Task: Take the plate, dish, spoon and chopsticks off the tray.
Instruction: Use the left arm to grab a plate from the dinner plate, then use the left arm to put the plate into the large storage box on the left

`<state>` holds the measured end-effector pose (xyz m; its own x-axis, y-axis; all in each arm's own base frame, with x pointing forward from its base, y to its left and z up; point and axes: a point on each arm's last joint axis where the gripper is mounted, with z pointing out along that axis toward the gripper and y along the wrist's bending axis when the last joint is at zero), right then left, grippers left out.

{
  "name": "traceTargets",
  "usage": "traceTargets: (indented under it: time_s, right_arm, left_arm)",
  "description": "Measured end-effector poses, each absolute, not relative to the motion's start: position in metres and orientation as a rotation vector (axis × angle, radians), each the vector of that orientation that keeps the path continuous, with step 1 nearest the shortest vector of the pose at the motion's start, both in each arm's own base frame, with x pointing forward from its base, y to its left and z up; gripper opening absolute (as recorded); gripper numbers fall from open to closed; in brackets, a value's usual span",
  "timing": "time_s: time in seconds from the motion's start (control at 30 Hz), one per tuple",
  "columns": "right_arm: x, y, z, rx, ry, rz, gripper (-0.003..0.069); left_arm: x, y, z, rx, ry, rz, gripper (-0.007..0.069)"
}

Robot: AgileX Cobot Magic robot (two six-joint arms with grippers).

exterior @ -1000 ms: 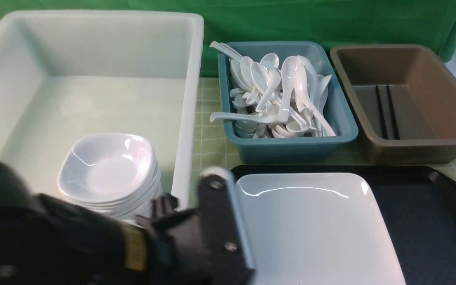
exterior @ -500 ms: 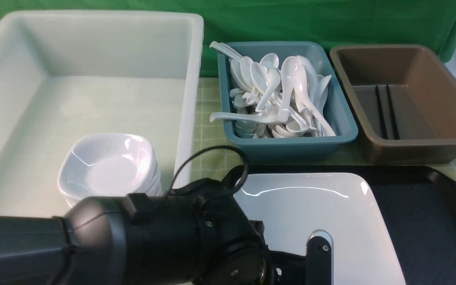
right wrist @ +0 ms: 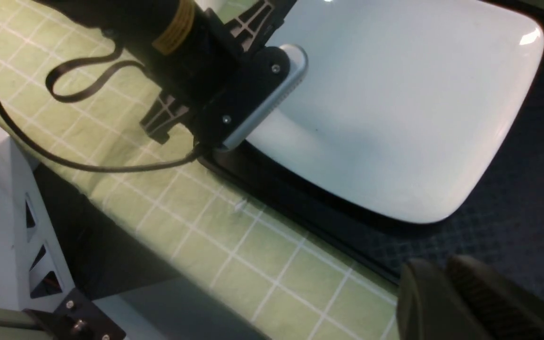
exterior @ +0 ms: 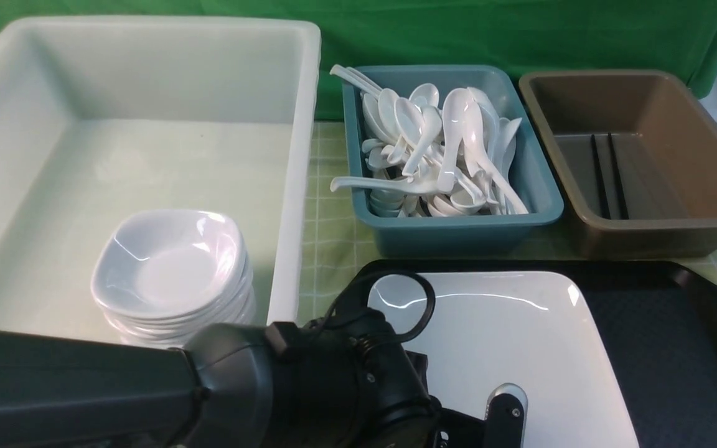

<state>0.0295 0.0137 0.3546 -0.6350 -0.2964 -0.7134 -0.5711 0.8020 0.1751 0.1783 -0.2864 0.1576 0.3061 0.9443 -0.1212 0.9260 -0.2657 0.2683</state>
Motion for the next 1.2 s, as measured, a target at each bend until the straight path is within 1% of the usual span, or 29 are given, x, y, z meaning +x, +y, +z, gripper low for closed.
traceTargets:
  time_s: [0.23,0.3,0.4,0.53,0.6,0.67,0.7,0.73,0.77,0.8,0.83,0.9,0.97,1.0,1.13,1.2]
  right_arm:
    - [0.030,0.014,0.355,-0.638,2.285,0.509,0.0091]
    - [0.030,0.014,0.355,-0.638,2.281,0.513,0.0091]
    - [0.030,0.014,0.355,-0.637,2.278,0.515,0.0091]
    - [0.030,0.014,0.355,-0.637,2.277,0.517,0.0091]
    - [0.029,0.014,0.355,-0.636,2.276,0.517,0.0091]
    - [0.029,0.014,0.355,-0.636,2.276,0.517,0.0091]
    - [0.029,0.014,0.355,-0.636,2.276,0.517,0.0091]
    - [0.029,0.014,0.355,-0.635,2.276,0.518,0.0091]
    - [0.029,0.014,0.355,-0.635,2.276,0.518,0.0091]
    - [0.029,0.014,0.355,-0.635,2.276,0.518,0.0091]
    - [0.030,0.014,0.356,-0.635,2.270,0.524,0.0091]
    - [0.030,0.015,0.357,-0.633,2.255,0.535,0.0091]
    - [0.030,0.016,0.358,-0.631,2.244,0.544,0.0091]
    - [0.031,0.017,0.359,-0.629,2.225,0.558,0.0091]
    - [0.033,0.017,0.362,-0.596,2.195,0.566,0.0091]
    - [0.035,0.017,0.362,-0.568,2.194,0.561,0.0091]
  left_arm:
    - [0.180,-0.290,0.153,2.300,1.694,0.096,0.0384]
    - [0.181,-0.291,0.152,2.293,1.703,0.093,0.0356]
    - [0.179,-0.296,0.151,2.270,1.691,0.076,0.0283]
    - [0.174,-0.299,0.153,2.280,1.673,0.071,0.0274]
    - [0.168,-0.300,0.157,2.286,1.665,0.062,0.0246]
    - [0.154,-0.302,0.167,2.301,1.651,0.045,0.0197]
    - [0.154,-0.301,0.168,2.299,1.653,0.043,0.0197]
    - [0.146,-0.303,0.174,2.298,1.639,0.033,0.0176]
    - [0.134,-0.302,0.192,2.266,1.625,0.007,0.0141]
    - [0.132,-0.302,0.195,2.262,1.620,0.003,0.0132]
    - [0.124,-0.300,0.215,2.217,1.600,-0.025,0.0087]
    - [0.120,-0.295,0.239,2.155,1.573,-0.060,0.0055]
    - [0.117,-0.291,0.253,2.116,1.562,-0.078,0.0040]
    - [0.115,-0.285,0.268,2.073,1.552,-0.106,0.0031]
    - [0.107,-0.268,0.298,2.010,1.517,-0.150,0.0031]
    - [0.104,-0.263,0.305,2.002,1.504,-0.167,0.0031]
